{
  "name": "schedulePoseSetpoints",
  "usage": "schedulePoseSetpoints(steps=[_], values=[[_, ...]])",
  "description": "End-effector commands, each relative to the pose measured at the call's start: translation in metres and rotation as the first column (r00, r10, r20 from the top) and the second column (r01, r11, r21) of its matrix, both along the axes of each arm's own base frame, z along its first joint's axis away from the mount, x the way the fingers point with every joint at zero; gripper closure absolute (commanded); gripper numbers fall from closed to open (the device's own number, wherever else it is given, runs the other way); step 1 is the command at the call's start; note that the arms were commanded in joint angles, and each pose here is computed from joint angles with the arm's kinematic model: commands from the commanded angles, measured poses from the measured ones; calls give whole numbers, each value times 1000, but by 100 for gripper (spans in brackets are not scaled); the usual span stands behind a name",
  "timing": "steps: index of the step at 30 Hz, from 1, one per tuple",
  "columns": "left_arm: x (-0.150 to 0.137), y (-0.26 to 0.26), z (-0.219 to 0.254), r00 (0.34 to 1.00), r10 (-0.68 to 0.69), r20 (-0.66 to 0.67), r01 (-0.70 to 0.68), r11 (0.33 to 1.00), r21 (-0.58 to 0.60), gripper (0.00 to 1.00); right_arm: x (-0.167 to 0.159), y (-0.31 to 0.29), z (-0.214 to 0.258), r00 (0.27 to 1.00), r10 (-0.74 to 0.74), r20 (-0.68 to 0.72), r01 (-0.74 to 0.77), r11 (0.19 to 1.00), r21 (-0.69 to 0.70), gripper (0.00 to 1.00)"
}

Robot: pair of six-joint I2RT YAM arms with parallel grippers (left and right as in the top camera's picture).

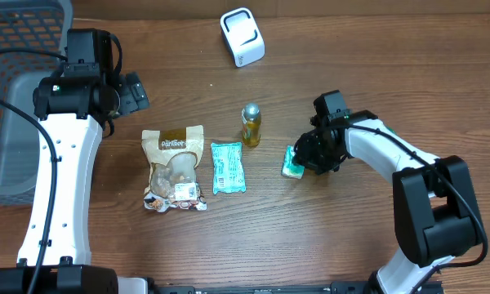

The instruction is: Scan the item barcode

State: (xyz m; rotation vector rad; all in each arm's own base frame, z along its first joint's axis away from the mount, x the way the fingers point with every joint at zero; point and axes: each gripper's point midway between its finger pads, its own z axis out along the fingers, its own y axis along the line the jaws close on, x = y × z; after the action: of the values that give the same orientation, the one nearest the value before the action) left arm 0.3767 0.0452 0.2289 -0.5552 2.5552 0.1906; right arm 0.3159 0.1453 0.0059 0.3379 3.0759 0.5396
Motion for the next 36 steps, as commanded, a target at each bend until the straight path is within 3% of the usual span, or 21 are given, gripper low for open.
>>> schedulePoseSetpoints(steps=[1, 9, 10, 12, 13, 16, 18, 23, 28, 31, 36], values=[[0, 1, 3, 1000, -20, 2, 20, 1000, 21, 1, -10, -4, -3, 1000, 4, -8, -4, 1000, -8, 74], [0, 1, 3, 1000, -20, 2, 20, 1000, 21, 0, -14, -6, -4, 1000, 2, -26, -2, 1000, -14, 73], [0, 1, 3, 1000, -20, 2, 20, 1000, 21, 0, -14, -6, -4, 1000, 2, -26, -2, 1000, -14, 76], [0, 1, 3, 1000, -20, 2, 20, 1000, 21, 0, -13, -5, -3, 1000, 3, -23, -3, 1000, -12, 93], [0, 1, 3, 1000, -20, 2, 20, 1000, 20, 0, -12, -5, -3, 1000, 3, -21, -4, 1000, -12, 96], [0, 1, 3, 1000, -20, 2, 20, 1000, 21, 0, -7, -3, 4, 1000, 5, -6, -5, 1000, 16, 96], [0, 1, 3, 1000, -20, 2, 20, 1000, 21, 0, -4, 7, 16, 998, 58, 26, -61, 993, 105, 96], [0, 1, 3, 1000, -20, 2, 20, 1000, 21, 0, 3, 30, 68, 977, 147, 152, -197, 893, 404, 96], [0, 1, 3, 1000, -20, 2, 20, 1000, 21, 0, -4, 41, 117, 940, 180, 289, -329, 692, 642, 96], [0, 1, 3, 1000, -20, 2, 20, 1000, 21, 1, -9, 45, 140, 913, 178, 367, -399, 573, 716, 96], [0, 1, 3, 1000, -20, 2, 20, 1000, 21, 1, -10, 47, 143, 912, 178, 369, -402, 558, 726, 96]])
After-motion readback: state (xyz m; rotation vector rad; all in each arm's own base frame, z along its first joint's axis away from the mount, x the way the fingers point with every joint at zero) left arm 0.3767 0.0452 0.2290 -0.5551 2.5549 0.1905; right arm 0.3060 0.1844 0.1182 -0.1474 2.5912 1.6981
